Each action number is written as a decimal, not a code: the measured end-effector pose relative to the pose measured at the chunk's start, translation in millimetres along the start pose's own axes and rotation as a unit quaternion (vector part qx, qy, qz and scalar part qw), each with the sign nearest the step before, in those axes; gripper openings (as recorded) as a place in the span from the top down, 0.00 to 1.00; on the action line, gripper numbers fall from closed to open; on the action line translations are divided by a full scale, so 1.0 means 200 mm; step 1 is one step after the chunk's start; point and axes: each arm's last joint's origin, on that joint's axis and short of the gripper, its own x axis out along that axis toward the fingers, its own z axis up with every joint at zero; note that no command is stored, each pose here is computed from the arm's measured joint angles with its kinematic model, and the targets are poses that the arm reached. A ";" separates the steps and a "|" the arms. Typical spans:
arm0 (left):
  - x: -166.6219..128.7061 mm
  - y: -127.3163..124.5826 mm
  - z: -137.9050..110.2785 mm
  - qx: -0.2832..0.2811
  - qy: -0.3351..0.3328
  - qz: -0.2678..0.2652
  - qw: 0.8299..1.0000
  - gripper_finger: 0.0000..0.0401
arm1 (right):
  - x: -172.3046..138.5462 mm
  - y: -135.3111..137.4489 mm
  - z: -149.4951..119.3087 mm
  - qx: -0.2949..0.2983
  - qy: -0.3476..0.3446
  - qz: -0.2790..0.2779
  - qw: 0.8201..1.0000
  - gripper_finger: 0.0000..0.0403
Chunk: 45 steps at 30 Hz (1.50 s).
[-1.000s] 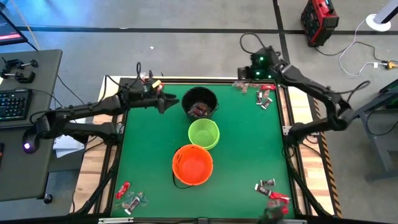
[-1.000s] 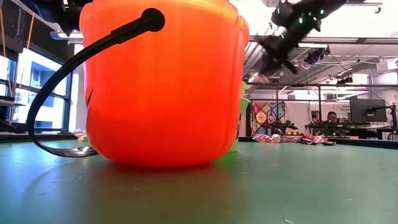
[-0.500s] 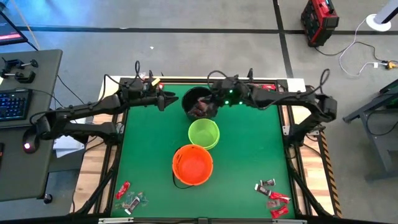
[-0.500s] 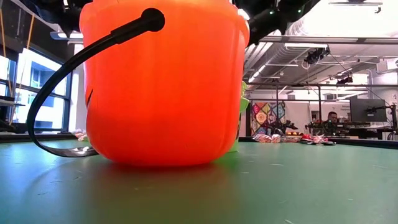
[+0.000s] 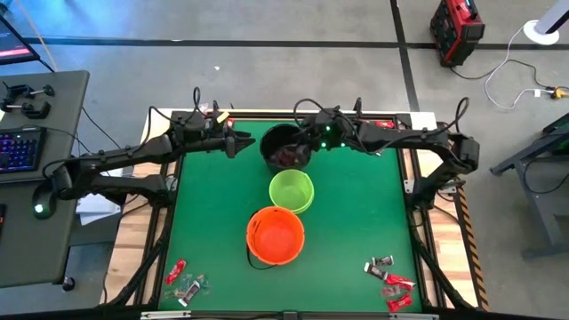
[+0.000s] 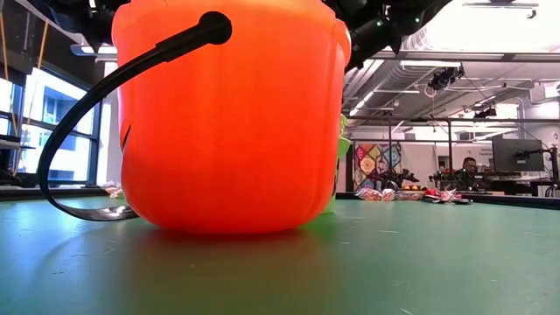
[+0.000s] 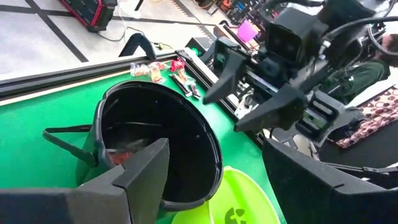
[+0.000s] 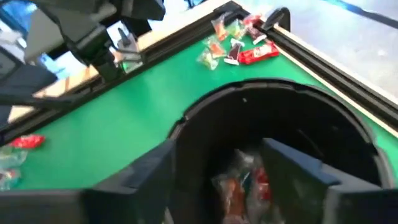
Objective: Sort candy by brand, put in halloween buckets
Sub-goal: Put the green gummy into the black bucket
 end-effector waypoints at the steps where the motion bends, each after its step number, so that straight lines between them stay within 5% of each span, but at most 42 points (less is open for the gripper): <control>1: 0.00 0.00 0.00 0.000 0.000 0.000 1.000 0.38 | -0.01 -0.01 0.02 -0.006 0.006 -0.002 1.000 0.35; 8: 0.00 0.00 0.00 0.000 -0.001 0.002 1.000 0.38 | -0.20 -0.17 0.28 -0.032 0.030 -0.131 0.990 0.30; 12: -0.02 0.06 0.04 -0.066 0.001 0.126 0.990 0.38 | -0.30 -0.30 0.38 -0.008 0.018 -0.163 0.986 0.30; 18: -0.06 0.22 0.21 -0.071 0.131 0.374 0.916 0.42 | -0.37 -0.45 0.41 0.032 0.014 -0.169 0.985 0.30; 26: 0.05 0.48 0.09 -0.103 0.279 0.507 0.809 0.47 | -0.38 -0.47 0.39 0.045 0.033 -0.174 0.983 0.30; 45: 0.17 0.76 -0.02 0.006 0.437 0.479 0.761 0.49 | -0.38 -0.46 0.36 0.049 0.056 -0.176 0.982 0.30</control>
